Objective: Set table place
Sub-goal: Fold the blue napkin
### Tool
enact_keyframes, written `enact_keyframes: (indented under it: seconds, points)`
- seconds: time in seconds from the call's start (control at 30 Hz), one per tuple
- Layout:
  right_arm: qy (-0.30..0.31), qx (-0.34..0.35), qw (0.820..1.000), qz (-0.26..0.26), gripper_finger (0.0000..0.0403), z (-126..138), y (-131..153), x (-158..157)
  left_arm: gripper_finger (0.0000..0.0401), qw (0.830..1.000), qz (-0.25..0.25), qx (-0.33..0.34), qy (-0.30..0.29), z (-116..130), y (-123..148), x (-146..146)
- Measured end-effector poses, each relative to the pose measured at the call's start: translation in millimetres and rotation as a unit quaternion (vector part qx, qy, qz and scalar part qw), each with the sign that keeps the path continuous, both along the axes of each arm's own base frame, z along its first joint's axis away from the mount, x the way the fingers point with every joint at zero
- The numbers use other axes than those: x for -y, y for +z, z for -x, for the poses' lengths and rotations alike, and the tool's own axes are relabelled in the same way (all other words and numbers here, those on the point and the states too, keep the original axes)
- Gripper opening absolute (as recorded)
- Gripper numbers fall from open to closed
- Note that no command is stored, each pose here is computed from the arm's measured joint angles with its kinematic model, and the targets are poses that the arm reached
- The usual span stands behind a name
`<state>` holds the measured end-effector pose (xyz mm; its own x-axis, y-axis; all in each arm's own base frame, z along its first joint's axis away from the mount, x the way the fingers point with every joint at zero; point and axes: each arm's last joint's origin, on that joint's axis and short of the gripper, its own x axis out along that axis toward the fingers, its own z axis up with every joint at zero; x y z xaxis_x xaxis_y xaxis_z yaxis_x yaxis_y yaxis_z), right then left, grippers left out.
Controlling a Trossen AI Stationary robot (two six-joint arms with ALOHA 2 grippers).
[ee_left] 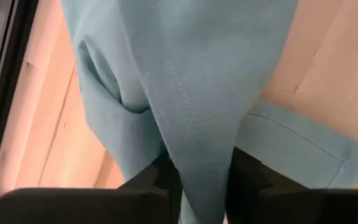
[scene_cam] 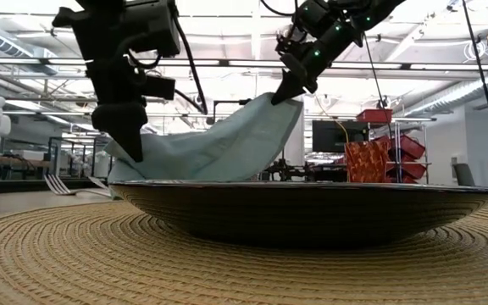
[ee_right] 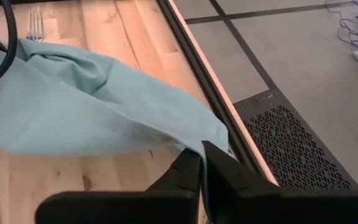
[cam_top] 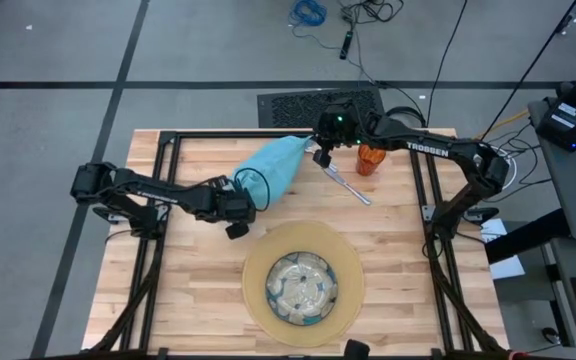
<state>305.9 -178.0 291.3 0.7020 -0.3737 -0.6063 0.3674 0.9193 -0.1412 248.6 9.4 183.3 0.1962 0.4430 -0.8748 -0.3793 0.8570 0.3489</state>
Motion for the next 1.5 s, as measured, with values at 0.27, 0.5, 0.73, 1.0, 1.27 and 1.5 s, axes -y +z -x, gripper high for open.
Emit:
enact_keyframes:
  seconds: [0.27, 0.5, 0.73, 1.0, 1.27, 1.5]
  points:
    - [0.002, 0.004, 1.000, -0.006, 0.0000, 2, 0, 3, 0.0045, 1.000, 0.002, -0.006, -0.004, 1, 0, 0]
    - [0.000, 0.004, 1.000, -0.003, 0.0000, 3, 8, 6, 0.0006, 1.000, -0.020, -0.019, 0.001, 14, 12, -1]
    - [0.008, 0.029, 0.999, 0.025, 0.0000, 1, 50, 8, 0.0000, 0.997, -0.070, 0.029, 0.022, 31, 65, -13]
    - [0.018, 0.044, 0.997, 0.054, 0.0000, 7, 106, 2, 0.0000, 0.988, -0.141, 0.064, 0.017, 46, 137, -30]
    - [-0.019, 0.077, 0.991, 0.106, 0.0000, 30, 165, 7, 0.0000, 0.968, -0.235, 0.082, 0.027, 49, 213, -59]
    - [-0.046, 0.089, 0.986, 0.136, 0.0000, 52, 199, 7, 0.0000, 0.952, -0.293, 0.076, 0.048, 59, 257, -78]
